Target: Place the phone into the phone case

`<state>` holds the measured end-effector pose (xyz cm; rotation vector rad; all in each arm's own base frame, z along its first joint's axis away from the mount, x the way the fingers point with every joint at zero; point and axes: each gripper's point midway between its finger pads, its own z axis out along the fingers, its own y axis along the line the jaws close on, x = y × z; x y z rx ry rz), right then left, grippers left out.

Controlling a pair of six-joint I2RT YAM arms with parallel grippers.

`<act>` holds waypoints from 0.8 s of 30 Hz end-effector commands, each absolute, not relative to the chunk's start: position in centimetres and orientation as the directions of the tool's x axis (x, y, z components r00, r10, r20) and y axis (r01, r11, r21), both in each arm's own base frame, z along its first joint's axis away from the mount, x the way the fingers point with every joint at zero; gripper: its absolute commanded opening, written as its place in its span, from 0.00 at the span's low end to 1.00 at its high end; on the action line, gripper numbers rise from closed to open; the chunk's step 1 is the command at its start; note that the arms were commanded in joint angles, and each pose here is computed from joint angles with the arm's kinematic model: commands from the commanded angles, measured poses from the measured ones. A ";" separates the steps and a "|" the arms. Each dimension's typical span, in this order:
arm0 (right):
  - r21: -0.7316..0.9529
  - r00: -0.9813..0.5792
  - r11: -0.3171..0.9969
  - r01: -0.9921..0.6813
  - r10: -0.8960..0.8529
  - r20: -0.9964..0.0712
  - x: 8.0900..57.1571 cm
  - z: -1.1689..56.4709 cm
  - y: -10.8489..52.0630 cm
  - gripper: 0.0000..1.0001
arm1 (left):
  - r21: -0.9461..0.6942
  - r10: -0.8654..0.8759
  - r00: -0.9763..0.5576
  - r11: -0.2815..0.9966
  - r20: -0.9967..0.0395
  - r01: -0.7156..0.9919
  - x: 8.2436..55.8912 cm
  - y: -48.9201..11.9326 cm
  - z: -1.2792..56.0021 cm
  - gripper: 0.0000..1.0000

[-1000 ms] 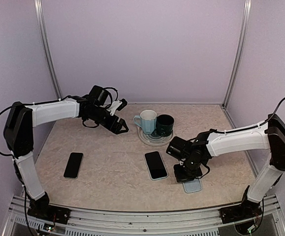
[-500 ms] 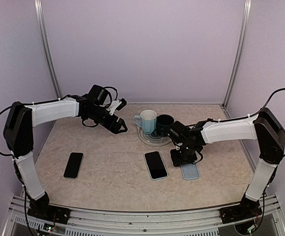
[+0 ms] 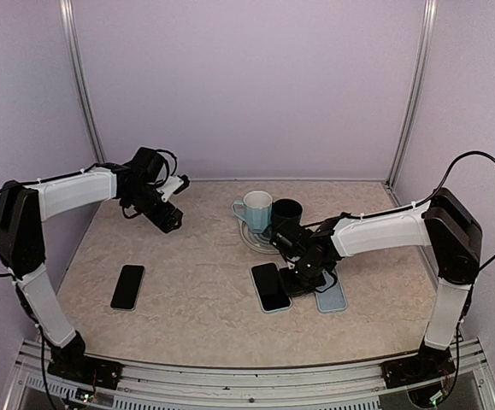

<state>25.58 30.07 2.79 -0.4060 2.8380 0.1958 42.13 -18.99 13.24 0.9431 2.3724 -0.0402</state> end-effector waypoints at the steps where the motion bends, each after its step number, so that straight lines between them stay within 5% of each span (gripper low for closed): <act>1: 0.110 -0.926 0.940 -0.324 -0.291 -0.240 24.0 1.5 31.5 0.11 | 0.347 0.629 -0.681 0.777 -0.375 0.525 40.9 -9.2 12.8 0.86; 11: 0.109 -0.921 0.941 -0.320 -0.282 -0.270 23.7 2.7 32.6 0.14 | 0.393 0.552 -0.817 0.797 -0.168 0.458 34.3 2.7 9.0 0.70; 16: 0.041 -0.906 0.950 -0.310 -0.282 -0.315 25.1 4.6 32.2 0.35 | 0.325 0.580 -0.808 0.787 -0.104 0.524 30.2 2.4 6.2 0.57; 24: 0.053 -0.882 0.940 -0.337 -0.296 -0.368 25.6 6.6 33.4 0.36 | 0.278 0.621 -0.783 0.757 -0.023 0.592 26.9 1.7 2.3 0.52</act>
